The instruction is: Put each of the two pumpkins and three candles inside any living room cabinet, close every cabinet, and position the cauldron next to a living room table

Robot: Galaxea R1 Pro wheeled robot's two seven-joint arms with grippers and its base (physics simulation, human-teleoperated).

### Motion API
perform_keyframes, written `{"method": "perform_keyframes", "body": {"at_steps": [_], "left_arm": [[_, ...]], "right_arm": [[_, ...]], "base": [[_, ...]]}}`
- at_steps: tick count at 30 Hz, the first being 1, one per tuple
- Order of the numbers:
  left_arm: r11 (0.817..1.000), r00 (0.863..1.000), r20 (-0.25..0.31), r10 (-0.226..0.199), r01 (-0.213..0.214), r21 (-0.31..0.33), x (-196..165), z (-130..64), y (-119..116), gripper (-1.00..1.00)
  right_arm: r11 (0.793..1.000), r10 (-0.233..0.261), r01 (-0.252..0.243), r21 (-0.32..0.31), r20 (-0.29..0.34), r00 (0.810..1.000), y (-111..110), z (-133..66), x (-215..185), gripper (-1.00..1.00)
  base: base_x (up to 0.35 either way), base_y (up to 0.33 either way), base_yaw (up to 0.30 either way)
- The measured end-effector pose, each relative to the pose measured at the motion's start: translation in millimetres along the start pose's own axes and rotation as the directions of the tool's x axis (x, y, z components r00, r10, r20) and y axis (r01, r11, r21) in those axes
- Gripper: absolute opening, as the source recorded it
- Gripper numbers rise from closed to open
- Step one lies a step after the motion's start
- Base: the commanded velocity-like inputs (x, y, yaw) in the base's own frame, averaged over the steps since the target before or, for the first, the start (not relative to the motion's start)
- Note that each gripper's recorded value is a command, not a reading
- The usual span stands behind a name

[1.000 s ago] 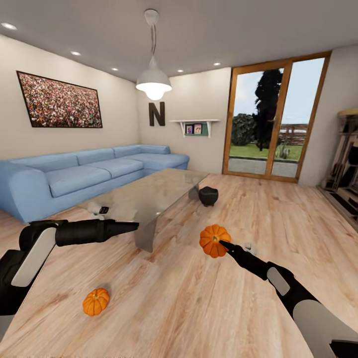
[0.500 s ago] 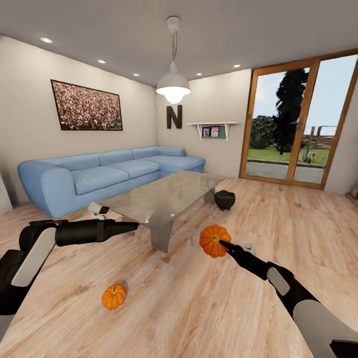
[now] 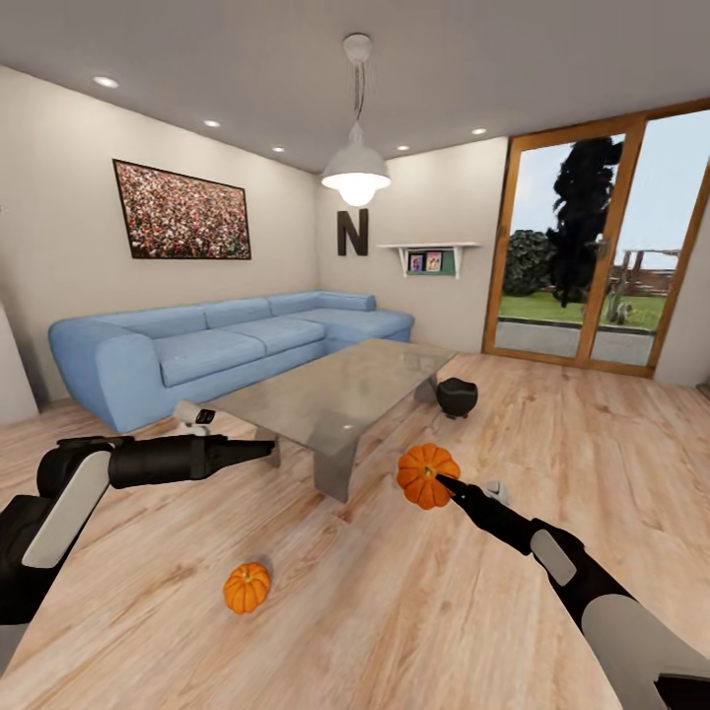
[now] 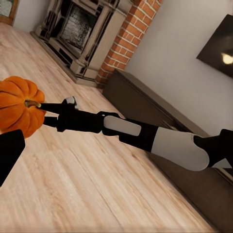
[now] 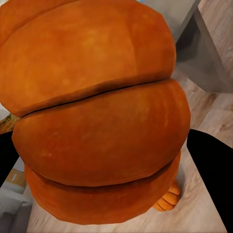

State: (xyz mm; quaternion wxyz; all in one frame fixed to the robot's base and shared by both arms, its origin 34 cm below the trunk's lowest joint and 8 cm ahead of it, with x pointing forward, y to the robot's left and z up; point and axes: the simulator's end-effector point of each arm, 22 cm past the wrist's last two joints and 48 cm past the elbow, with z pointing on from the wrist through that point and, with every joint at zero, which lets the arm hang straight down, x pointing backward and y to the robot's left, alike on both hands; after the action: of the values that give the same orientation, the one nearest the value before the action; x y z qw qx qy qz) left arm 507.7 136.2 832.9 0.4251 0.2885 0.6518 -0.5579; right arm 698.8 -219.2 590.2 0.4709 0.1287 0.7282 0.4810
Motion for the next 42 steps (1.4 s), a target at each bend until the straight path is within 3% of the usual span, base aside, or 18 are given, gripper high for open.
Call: {"method": "perform_keyframes", "body": {"at_steps": [11,15,20,21,22,26,28,30,31,32,33,35,36,38,39,41,42], "left_arm": [[1.0,1.0,0.003,0.005,-0.005,0.006,-2.1,-1.4,-5.1,1.0],[1.0,1.0,0.007,-0.016,0.016,0.024,-1.6,-5.2,-4.0,1.0],[0.993,0.993,0.025,-0.114,0.114,0.009,5.5,-15.8,24.6,1.0],[0.982,0.981,0.051,-0.186,0.187,-0.027,11.4,-25.8,51.5,1.0],[0.972,0.971,0.071,-0.228,0.232,-0.047,14.2,-32.8,66.9,1.0],[0.937,0.946,0.131,-0.296,0.315,-0.151,27.4,-53.6,116.3,1.0],[0.907,0.934,0.16,-0.319,0.35,-0.236,36.9,-65.6,145.8,1.0],[0.864,0.923,0.183,-0.338,0.381,-0.329,48.9,-77.1,174.2,1.0],[0.83,0.917,0.197,-0.346,0.397,-0.392,58.2,-85.9,193.1,1.0],[0.811,0.913,0.207,-0.351,0.406,-0.422,62.8,-90.8,202.3,1.0],[0.771,0.906,0.225,-0.359,0.424,-0.476,73.3,-101.3,220.4,1.0],[0.73,0.893,0.251,-0.374,0.451,-0.513,84.2,-112.3,237.1,1.0],[0.696,0.88,0.278,-0.386,0.475,-0.539,91.1,-122.5,251.5,1.0],[0.665,0.866,0.305,-0.396,0.5,-0.556,94.9,-131.7,264.5,1.0],[0.637,0.855,0.329,-0.402,0.519,-0.57,98.1,-139.7,276.1,1.0],[0.602,0.838,0.363,-0.407,0.545,-0.584,101.0,-150.0,290.5,1.0],[0.593,0.834,0.373,-0.407,0.552,-0.587,101.7,-152.8,294.3,1.0]], "right_arm": [[1.0,-0.004,0.004,-0.008,0.007,1.0,5.7,-1.7,-3.7,-1.0],[1.0,-0.006,0.006,-0.01,0.009,1.0,7.7,-2.2,-4.8,-1.0],[1.0,-0.008,0.008,-0.012,0.011,1.0,8.8,-2.3,-5.6,-1.0],[1.0,-0.007,0.007,-0.011,0.008,1.0,8.4,-2.0,-4.7,-1.0],[1.0,-0.01,0.01,-0.008,0.004,1.0,8.0,-1.9,-3.5,-1.0],[1.0,-0.008,0.008,-0.011,0.007,1.0,8.6,-2.1,-4.6,-1.0],[1.0,-0.009,0.009,-0.011,0.007,1.0,8.7,-2.1,-4.7,-1.0],[1.0,-0.008,0.009,-0.011,0.009,1.0,8.9,-2.2,-5.1,-1.0],[1.0,-0.008,0.008,-0.012,0.01,1.0,8.8,-2.4,-5.6,-1.0],[1.0,-0.008,0.008,-0.012,0.011,1.0,8.9,-2.6,-5.9,-1.0],[1.0,-0.007,0.007,-0.013,0.013,1.0,9.1,-2.7,-6.5,-1.0],[1.0,-0.008,0.008,-0.014,0.014,1.0,9.2,-3.0,-7.1,-1.0],[1.0,-0.008,0.008,-0.014,0.015,1.0,9.1,-3.4,-7.8,-1.0],[1.0,-0.008,0.008,-0.015,0.018,1.0,9.0,-4.1,-9.0,-1.0],[1.0,-0.007,0.008,-0.016,0.021,1.0,8.9,-4.8,-10.5,-1.0],[1.0,-0.007,0.008,-0.018,0.024,1.0,9.1,-5.7,-12.1,-1.0],[1.0,-0.007,0.007,-0.02,0.025,1.0,9.5,-5.8,-12.7,-1.0]], "base": [[-0.039,0.284,-0.158],[-0.11,0.308,-0.156],[-0.121,0.297,-0.031],[-0.125,0.217,-0.004],[-0.124,0.199,-0.003],[-0.093,0.112,-0.001],[-0.038,0.043,-0.001],[-0.02,0.022,0.0],[-0.012,0.014,0.0],[-0.008,0.009,0.0],[-0.006,0.007,0.0],[-0.004,0.005,0.0],[-0.003,0.003,0.0],[-0.002,0.002,0.0],[-0.001,0.001,0.0],[0.0,0.0,0.0],[0.0,0.0,0.0]]}}
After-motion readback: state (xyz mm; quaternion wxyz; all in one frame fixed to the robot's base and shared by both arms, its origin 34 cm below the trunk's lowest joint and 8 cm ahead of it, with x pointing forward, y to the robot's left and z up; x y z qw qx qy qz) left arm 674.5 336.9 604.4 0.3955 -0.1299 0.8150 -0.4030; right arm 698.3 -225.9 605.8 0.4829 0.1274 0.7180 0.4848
